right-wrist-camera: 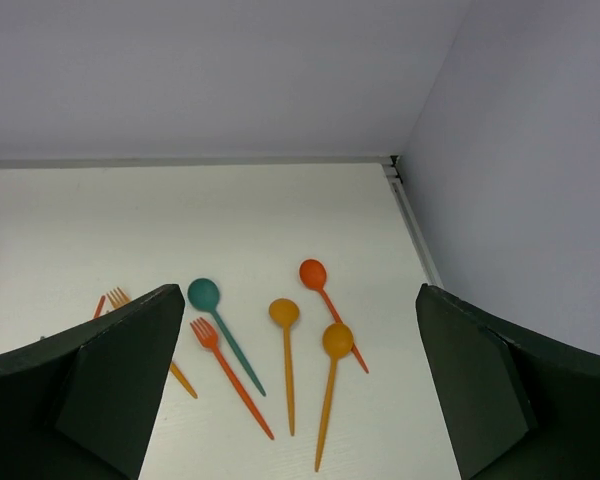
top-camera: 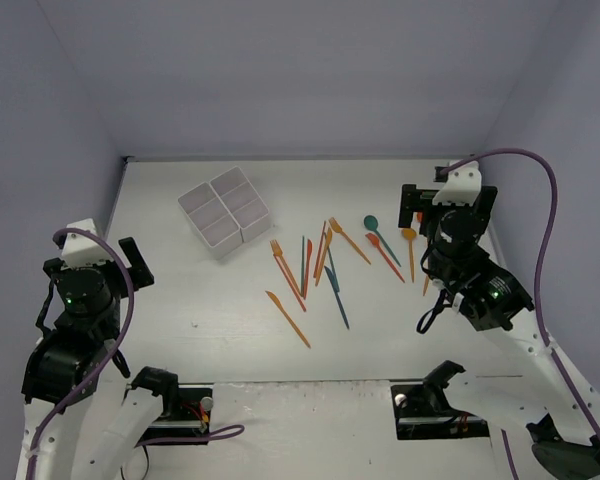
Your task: Sort the eating utensils into containers
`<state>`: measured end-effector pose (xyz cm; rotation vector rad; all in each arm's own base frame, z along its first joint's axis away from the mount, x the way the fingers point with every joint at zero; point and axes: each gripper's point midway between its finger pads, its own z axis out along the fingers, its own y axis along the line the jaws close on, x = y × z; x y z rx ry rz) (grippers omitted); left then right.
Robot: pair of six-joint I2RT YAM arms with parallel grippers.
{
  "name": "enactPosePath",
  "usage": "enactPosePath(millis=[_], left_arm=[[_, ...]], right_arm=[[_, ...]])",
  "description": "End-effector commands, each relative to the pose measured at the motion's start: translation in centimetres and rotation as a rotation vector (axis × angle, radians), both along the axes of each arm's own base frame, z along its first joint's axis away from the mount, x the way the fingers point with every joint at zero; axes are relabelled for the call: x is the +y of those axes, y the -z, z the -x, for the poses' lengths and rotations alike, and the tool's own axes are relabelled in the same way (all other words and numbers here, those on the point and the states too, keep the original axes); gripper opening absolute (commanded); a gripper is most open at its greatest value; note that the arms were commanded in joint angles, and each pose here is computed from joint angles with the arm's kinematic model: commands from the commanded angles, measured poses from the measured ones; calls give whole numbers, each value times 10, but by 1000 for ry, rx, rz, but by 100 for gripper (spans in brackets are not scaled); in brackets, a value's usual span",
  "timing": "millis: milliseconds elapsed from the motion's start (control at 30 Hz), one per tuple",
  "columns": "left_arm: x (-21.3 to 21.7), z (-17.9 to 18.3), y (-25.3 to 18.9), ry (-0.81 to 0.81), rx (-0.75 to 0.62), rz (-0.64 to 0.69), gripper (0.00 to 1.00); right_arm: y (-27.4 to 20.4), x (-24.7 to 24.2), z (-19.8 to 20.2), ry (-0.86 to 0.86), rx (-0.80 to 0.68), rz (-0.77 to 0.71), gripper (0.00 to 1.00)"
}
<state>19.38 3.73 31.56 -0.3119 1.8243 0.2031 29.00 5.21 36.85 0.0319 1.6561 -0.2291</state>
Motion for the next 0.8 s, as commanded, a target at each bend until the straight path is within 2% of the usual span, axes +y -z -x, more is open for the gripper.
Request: enactPosePath(millis=[0, 133, 233, 400, 700, 767], left_arm=[[-6, -15, -22, 15, -55, 13, 85], [-9, -19, -12, 17, -33, 38, 85], [-19, -22, -9, 59, -29, 73, 85], [-18, -23, -1, 59, -7, 56, 85], [-31, -29, 4, 107, 24, 89, 85], [-32, -31, 5, 112, 32, 92, 85]], right_arm=[[-11, 18, -13, -44, -45, -57, 100], [16, 58, -19, -247, 28, -39, 100], [33, 76, -24, -308, 76, -58, 100], [74, 112, -31, -424, 207, -66, 100], [165, 183, -1, -610, 511, -79, 100], [189, 203, 16, -656, 589, -67, 96]])
